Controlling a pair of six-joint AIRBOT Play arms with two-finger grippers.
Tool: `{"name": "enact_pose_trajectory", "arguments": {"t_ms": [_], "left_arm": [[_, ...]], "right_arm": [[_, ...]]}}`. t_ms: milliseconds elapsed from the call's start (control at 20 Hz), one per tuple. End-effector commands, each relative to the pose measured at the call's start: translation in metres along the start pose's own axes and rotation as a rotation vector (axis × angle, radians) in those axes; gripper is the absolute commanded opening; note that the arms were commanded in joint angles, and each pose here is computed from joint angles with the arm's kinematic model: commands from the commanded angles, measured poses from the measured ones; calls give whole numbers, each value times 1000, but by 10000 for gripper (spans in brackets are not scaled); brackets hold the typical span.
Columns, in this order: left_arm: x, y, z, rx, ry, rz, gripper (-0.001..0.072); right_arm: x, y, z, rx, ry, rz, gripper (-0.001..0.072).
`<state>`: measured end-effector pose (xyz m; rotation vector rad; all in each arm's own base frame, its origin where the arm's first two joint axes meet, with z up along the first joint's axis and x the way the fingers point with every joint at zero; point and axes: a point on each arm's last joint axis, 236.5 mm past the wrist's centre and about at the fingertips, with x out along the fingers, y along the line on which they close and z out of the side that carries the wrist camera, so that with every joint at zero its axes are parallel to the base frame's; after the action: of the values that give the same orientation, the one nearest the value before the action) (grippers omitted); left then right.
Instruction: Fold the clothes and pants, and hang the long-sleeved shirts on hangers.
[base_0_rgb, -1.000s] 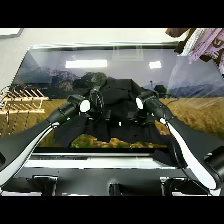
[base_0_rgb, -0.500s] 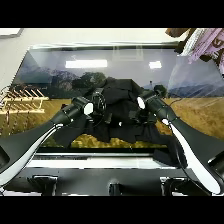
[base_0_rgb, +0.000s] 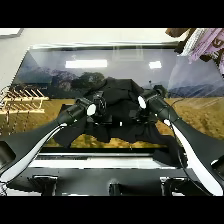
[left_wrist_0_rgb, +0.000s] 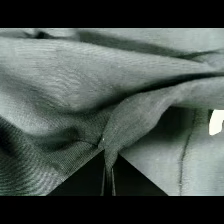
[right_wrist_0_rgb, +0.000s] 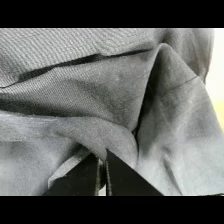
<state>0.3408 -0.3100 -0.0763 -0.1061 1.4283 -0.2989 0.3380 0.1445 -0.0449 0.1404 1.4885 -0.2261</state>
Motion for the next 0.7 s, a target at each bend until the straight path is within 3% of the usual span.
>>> {"name": "enact_pose_trajectory", "arguments": {"t_ms": [0,150,300,650], "left_arm": [[-18,2,16,6,-17,19,18],[-81,4,71,45,-156,73,17],[-168,1,112,46,-298,92,17],[-349,-31,116,61,-652,-77,18]], "right_arm": [[-14,-5,10,-25,-56,0,36],[-69,-18,51,-63,-230,-39,35],[-154,-7,86,-86,-389,35,36],[-366,-21,101,-86,-802,273,36]]}}
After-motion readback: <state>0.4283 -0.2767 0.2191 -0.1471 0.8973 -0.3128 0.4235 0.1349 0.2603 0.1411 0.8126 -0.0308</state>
